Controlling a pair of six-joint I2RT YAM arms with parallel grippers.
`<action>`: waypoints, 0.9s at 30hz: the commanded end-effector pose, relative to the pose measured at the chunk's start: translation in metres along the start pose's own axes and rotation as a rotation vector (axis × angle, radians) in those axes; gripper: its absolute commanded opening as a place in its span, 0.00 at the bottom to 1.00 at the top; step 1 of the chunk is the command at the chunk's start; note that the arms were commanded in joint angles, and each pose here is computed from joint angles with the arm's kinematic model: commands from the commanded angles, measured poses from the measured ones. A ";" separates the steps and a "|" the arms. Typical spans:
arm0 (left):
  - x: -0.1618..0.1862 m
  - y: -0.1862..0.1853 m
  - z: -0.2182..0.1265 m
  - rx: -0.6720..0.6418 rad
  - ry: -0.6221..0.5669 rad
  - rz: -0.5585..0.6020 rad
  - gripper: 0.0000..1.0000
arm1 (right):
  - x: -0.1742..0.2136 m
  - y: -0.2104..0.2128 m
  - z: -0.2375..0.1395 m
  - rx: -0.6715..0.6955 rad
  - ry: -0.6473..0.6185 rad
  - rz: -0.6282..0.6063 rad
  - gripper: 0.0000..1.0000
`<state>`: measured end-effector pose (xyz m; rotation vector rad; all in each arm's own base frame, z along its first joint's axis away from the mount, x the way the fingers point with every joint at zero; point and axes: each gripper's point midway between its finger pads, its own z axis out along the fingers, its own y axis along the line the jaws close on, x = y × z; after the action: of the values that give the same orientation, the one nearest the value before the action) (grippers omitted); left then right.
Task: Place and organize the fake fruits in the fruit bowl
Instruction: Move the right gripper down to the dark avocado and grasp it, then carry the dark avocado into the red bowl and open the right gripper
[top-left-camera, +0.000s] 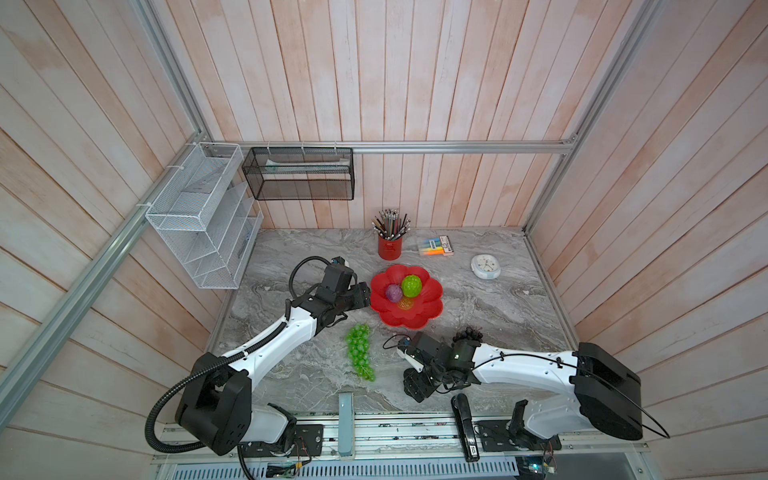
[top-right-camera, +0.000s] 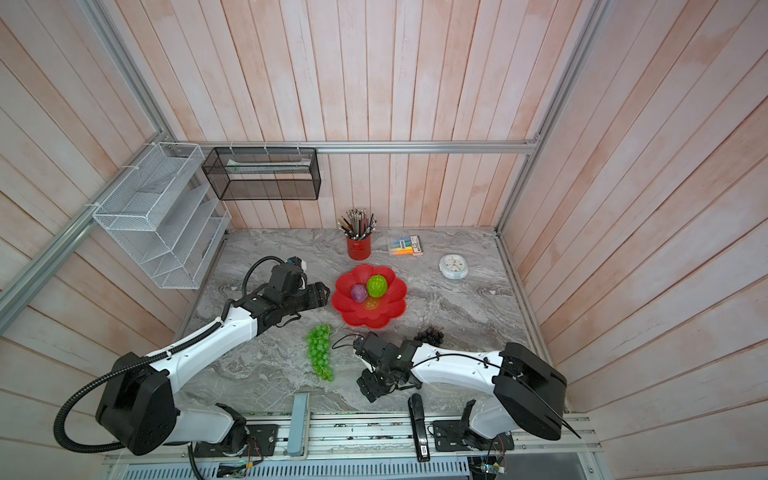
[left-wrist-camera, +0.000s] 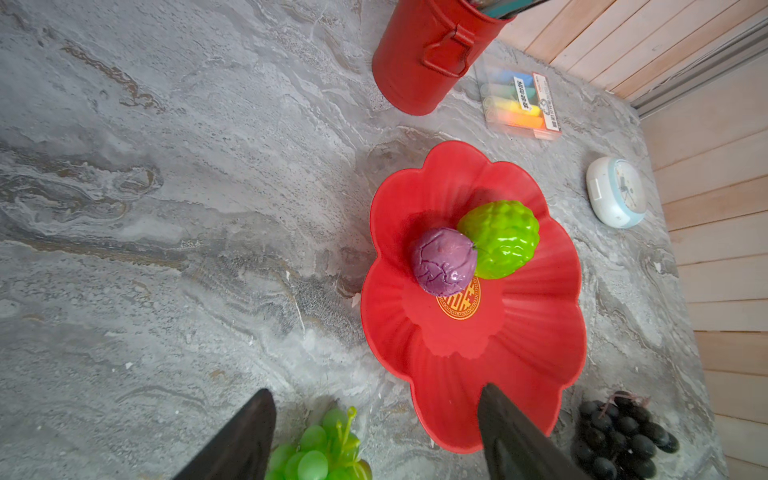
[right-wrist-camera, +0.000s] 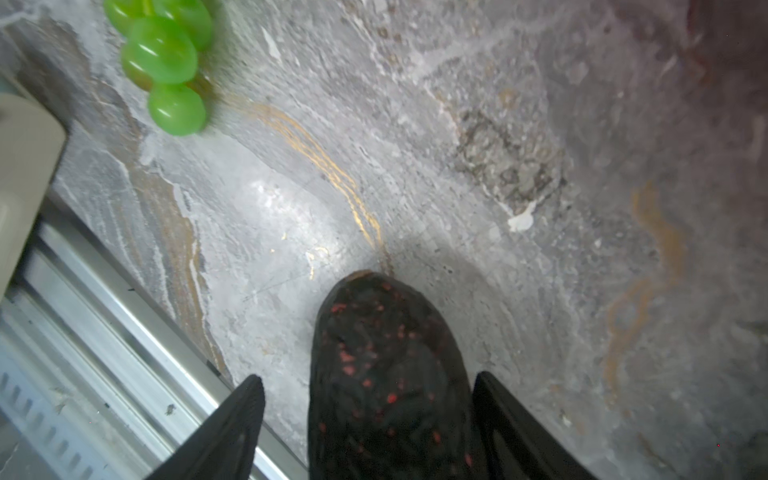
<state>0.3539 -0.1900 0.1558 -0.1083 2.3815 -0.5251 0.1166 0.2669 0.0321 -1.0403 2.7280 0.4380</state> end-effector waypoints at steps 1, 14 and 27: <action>-0.004 -0.001 0.000 0.021 -0.018 -0.011 0.79 | 0.016 -0.008 0.007 0.036 0.059 0.017 0.72; -0.002 0.010 -0.001 -0.019 -0.038 -0.018 0.79 | 0.001 -0.004 -0.009 0.023 -0.032 0.028 0.41; -0.004 0.020 -0.018 -0.032 -0.074 -0.037 0.79 | -0.137 -0.074 -0.101 0.018 -0.442 0.168 0.39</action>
<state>0.3480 -0.1731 0.1621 -0.1488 2.3352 -0.5095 0.2276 0.2644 0.1341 -0.6292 2.5098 0.5772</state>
